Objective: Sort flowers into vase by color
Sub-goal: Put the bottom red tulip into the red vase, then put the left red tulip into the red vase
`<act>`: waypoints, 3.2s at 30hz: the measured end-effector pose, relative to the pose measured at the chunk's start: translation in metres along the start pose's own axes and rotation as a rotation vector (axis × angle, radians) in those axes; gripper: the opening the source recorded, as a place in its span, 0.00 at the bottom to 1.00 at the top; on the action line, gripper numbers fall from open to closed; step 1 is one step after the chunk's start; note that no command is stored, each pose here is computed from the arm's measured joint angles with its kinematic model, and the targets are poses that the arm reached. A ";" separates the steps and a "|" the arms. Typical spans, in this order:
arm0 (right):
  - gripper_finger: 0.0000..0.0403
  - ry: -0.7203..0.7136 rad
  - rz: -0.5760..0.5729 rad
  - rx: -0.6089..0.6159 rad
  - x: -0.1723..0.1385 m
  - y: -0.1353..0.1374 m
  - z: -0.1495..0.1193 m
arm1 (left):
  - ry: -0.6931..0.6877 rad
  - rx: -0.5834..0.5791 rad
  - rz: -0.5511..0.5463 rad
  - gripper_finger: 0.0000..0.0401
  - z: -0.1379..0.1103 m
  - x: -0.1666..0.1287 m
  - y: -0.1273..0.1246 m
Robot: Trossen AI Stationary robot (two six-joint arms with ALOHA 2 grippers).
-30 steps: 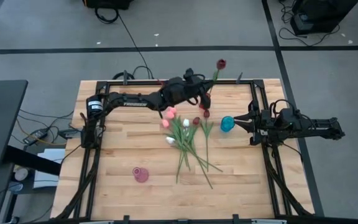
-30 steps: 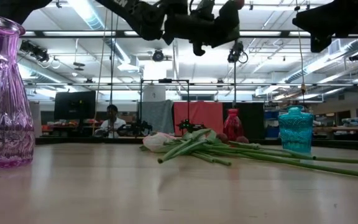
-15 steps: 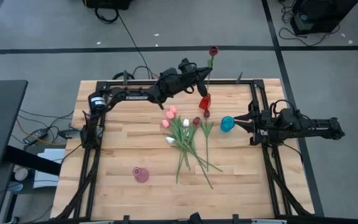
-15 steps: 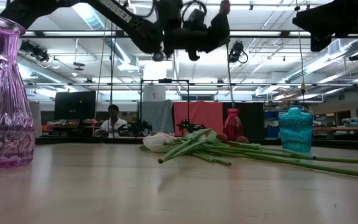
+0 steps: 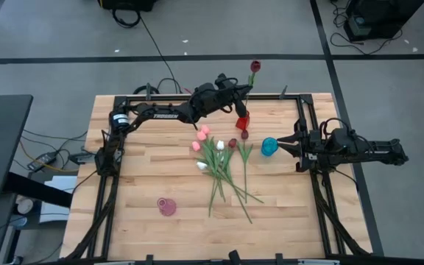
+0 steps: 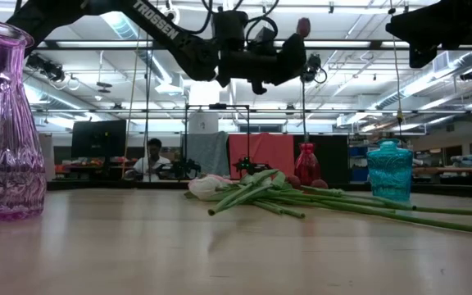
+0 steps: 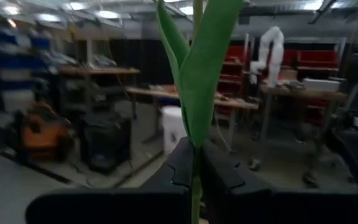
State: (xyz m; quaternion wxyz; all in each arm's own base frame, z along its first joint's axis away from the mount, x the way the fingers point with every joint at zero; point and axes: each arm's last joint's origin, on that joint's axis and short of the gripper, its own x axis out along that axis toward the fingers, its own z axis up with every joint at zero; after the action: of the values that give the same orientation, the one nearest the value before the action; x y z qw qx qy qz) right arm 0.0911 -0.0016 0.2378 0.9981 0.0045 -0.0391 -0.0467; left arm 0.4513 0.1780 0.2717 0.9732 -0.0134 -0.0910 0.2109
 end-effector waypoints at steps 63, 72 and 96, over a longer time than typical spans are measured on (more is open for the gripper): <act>0.21 0.006 -0.022 -0.008 0.004 0.000 0.000 | 1.045 -0.354 0.155 0.21 -0.081 -0.052 -0.175; 0.21 0.010 -0.025 -0.007 0.004 0.000 -0.001 | 1.118 -0.274 0.238 0.18 -0.099 -0.035 -0.197; 0.21 0.007 -0.025 -0.009 0.004 0.000 0.000 | 1.117 -0.254 0.285 0.50 -0.136 -0.028 -0.190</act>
State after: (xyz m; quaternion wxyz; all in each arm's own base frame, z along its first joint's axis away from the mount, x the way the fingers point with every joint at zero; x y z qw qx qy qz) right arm 0.0953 -0.0023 0.2378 0.9976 0.0004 -0.0353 -0.0595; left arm 0.5292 -0.0051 0.1456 0.8264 -0.2510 0.4136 0.2879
